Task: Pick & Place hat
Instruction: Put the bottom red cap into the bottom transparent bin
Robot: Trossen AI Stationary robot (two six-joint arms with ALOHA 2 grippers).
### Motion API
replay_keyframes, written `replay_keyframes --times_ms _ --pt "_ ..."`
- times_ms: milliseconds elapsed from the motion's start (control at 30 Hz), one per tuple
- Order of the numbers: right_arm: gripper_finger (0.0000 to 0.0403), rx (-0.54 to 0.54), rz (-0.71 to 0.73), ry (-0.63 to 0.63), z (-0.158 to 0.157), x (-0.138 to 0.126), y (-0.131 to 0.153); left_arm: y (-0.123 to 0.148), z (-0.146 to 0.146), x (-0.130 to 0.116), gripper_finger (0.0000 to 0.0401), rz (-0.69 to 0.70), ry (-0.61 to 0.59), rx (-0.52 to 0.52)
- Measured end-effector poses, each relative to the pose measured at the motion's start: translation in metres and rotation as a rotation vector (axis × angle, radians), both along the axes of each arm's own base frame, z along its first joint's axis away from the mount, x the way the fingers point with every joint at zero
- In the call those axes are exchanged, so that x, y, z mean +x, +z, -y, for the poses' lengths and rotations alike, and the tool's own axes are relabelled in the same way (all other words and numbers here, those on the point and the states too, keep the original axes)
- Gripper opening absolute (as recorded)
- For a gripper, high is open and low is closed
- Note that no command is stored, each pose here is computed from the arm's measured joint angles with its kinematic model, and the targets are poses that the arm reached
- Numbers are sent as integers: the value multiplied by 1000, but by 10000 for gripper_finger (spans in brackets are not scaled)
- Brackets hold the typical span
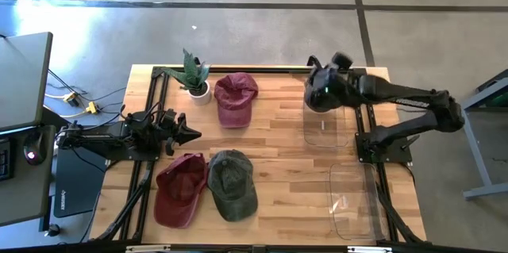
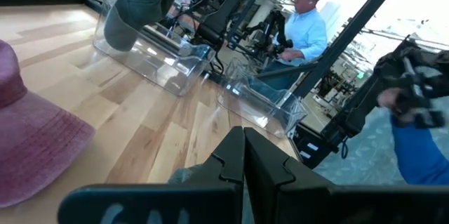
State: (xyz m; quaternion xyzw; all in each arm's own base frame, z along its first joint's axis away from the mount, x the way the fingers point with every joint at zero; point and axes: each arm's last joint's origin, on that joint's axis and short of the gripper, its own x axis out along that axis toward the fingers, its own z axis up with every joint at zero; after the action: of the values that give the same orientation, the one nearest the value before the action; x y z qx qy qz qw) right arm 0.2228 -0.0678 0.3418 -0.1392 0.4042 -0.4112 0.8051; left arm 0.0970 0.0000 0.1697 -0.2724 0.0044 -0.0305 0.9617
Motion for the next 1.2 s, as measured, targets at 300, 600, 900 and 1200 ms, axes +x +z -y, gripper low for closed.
replay_keyframes --times_ms 300,600,900,1200 --pt "99 212 107 352 -98 48 -28 0 0 0 1 11 -8 153" --pt "98 216 3 546 -182 95 -100 9 -1 -1 1 50 55 245" --pt "98 177 12 617 -211 115 -136 39 4 27 1 -156 133 434" --pt "98 163 69 653 -215 118 -128 87 55 84 1 -787 -7 749"
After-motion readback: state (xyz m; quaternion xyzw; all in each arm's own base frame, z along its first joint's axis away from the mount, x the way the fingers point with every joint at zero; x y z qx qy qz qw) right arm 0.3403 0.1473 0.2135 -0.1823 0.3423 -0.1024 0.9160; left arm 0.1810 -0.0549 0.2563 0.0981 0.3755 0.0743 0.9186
